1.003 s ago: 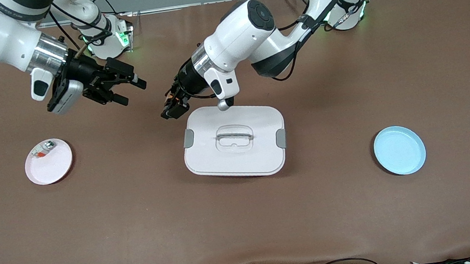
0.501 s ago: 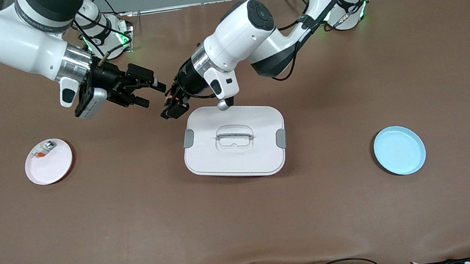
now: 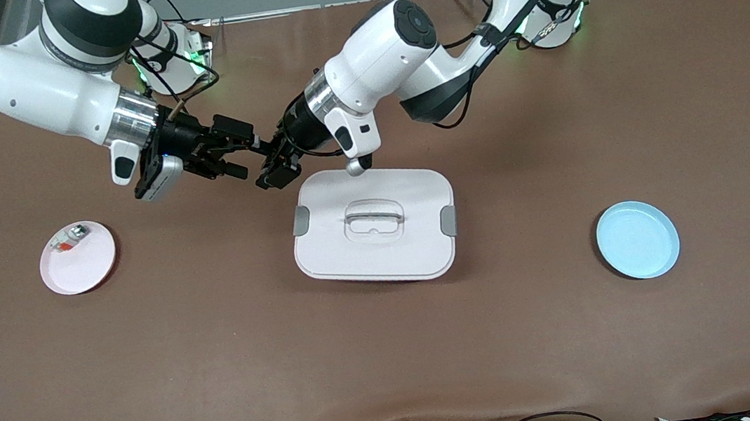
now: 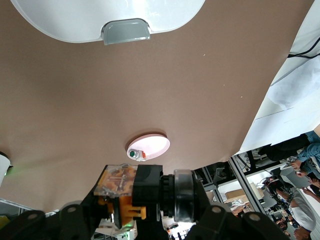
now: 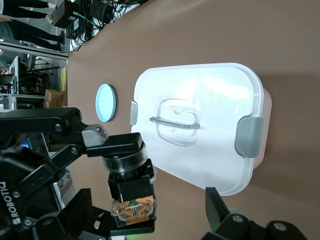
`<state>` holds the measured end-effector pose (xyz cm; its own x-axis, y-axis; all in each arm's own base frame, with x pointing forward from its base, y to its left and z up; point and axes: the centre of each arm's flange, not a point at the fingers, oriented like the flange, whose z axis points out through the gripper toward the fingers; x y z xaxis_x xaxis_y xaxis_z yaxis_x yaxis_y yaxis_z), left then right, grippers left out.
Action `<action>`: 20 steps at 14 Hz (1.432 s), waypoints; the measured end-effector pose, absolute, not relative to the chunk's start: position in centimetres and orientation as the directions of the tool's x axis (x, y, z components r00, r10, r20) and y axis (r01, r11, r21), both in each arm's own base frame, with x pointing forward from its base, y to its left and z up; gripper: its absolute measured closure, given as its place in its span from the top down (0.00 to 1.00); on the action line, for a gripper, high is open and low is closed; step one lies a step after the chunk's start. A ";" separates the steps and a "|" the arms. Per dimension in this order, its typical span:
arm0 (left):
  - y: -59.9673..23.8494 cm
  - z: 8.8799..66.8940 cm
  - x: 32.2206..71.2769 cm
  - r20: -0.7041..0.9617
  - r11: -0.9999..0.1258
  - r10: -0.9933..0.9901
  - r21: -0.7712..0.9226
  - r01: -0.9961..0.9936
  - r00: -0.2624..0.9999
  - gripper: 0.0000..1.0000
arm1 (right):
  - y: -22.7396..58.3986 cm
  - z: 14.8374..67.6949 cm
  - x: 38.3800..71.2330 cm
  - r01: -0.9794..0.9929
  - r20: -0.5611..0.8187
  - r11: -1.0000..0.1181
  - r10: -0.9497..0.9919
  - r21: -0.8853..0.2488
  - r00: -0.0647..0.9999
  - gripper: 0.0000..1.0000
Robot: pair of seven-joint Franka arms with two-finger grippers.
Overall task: Transfer orange switch to right arm and place
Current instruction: 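Hold the switch with the left gripper while the right gripper reaches it, then close the right gripper on the switch and open the left gripper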
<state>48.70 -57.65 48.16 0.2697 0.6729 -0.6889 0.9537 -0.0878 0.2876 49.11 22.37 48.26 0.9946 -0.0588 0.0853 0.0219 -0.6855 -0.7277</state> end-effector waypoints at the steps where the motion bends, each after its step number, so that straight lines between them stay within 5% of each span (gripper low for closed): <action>1: -57.6 48.2 48.7 -0.689 -0.088 0.673 0.288 0.954 0.270 0.72 | 22.6 48.2 49.0 0.024 0.084 -0.686 -0.055 -0.728 0.995 1.00; 14: -57.7 48.2 48.7 -0.689 -0.088 0.673 0.288 0.954 0.270 0.72 | 23.4 46.3 49.4 0.039 0.086 -0.669 -0.036 -0.742 0.996 1.00; 18: -57.7 47.7 48.8 -0.688 -0.088 0.675 0.282 0.955 0.266 0.72 | 23.8 46.9 49.6 0.052 0.097 -0.659 -0.033 -0.750 0.995 0.56; 20: -57.7 47.7 48.8 -0.688 -0.088 0.675 0.283 0.955 0.266 0.72 | 23.9 47.1 49.6 0.057 0.101 -0.656 -0.031 -0.753 0.994 0.50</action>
